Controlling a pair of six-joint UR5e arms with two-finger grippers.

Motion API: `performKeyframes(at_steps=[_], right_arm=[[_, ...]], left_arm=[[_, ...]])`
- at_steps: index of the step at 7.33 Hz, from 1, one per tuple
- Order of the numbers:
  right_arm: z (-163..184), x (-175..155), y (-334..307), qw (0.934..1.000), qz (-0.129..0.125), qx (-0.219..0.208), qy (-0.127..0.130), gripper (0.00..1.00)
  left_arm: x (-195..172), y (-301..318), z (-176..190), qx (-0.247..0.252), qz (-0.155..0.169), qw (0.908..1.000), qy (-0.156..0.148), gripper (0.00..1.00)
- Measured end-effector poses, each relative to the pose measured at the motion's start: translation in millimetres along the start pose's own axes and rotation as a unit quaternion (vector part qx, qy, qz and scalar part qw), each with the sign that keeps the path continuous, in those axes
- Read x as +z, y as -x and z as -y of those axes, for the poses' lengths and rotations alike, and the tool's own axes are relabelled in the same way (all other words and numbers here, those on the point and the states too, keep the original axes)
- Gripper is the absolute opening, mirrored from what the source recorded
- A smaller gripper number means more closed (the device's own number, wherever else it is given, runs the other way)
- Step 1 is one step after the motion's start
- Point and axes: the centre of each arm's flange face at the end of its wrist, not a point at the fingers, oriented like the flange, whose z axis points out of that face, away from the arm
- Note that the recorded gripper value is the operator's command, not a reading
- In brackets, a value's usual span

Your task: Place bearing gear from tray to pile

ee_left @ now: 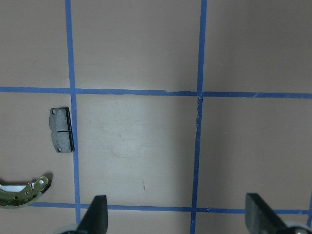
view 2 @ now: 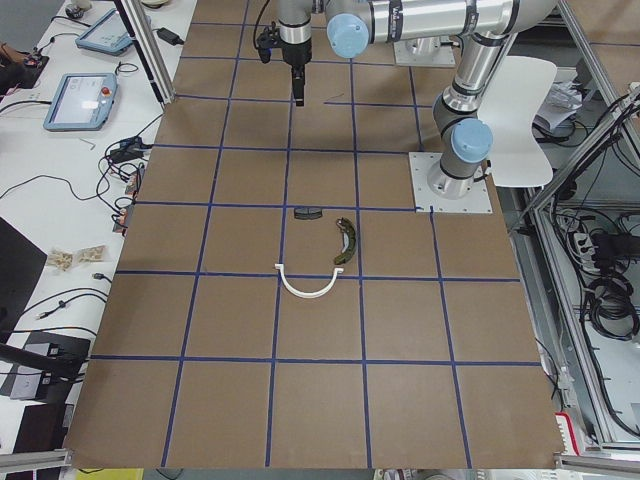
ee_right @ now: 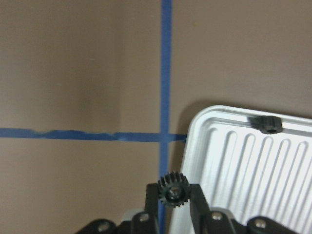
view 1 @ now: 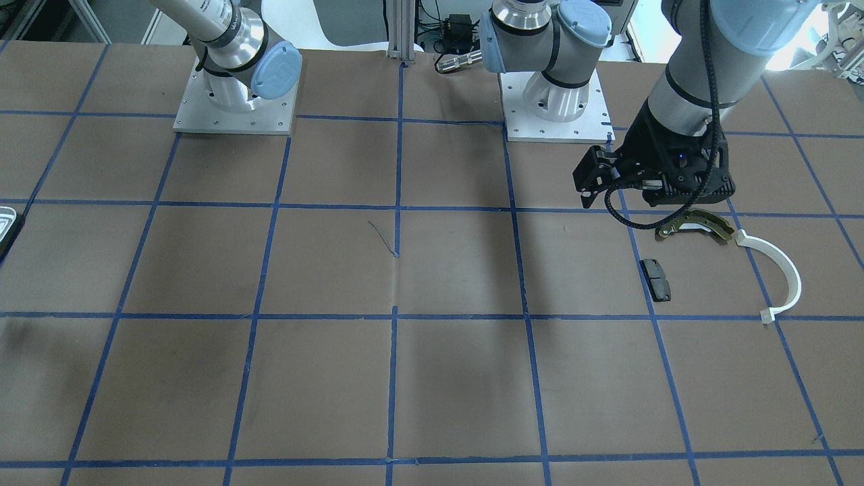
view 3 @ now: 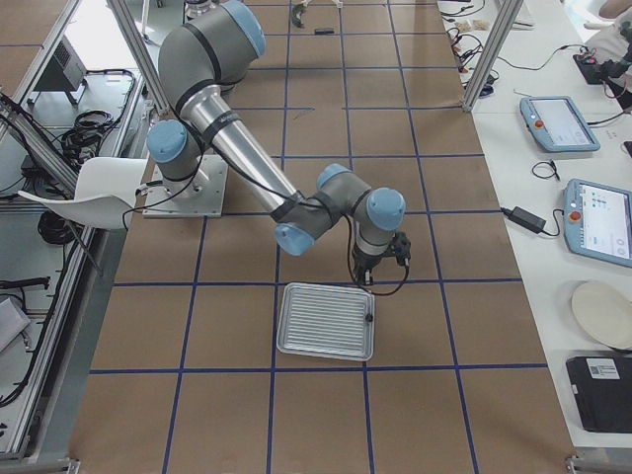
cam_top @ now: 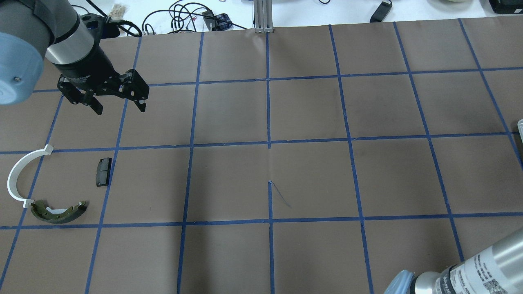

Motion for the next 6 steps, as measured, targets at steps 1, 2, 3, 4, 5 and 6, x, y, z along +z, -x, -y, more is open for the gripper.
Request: performKeyframes(at_steps=[1,2,3,4,5,6], right_arm=[[14.1,-26.1,61.0,1.0,0.005,-0.001,0.007,0.06],[32.5,-42.6,142.3,0.9998,0.006,-0.013,0.013,0.06],[47.5,-51.9,234.5,0.9993,0.0,-0.034,0.016,0.06],[51.5,-54.3,332.7,0.9981,-0.008,-0.058,0.017,0.04],[41.8,-49.1,428.1,0.997,-0.014,-0.074,0.019,0.04],[23.8,-38.6,512.9,0.9974,-0.015,-0.07,0.012,0.04]], left_arm=[[0.8,-0.3,0.4,0.0,0.0,1.0,0.001,1.0],[1.5,-0.5,0.8,0.0,0.0,1.0,0.002,1.0],[2.9,-0.6,1.8,0.001,-0.001,1.0,0.003,1.0],[4.4,-1.0,2.8,0.001,-0.002,1.0,0.004,1.0],[5.2,-1.7,3.3,0.001,-0.002,1.0,0.005,1.0],[5.3,-2.5,3.5,0.001,-0.003,1.0,0.005,1.0]])
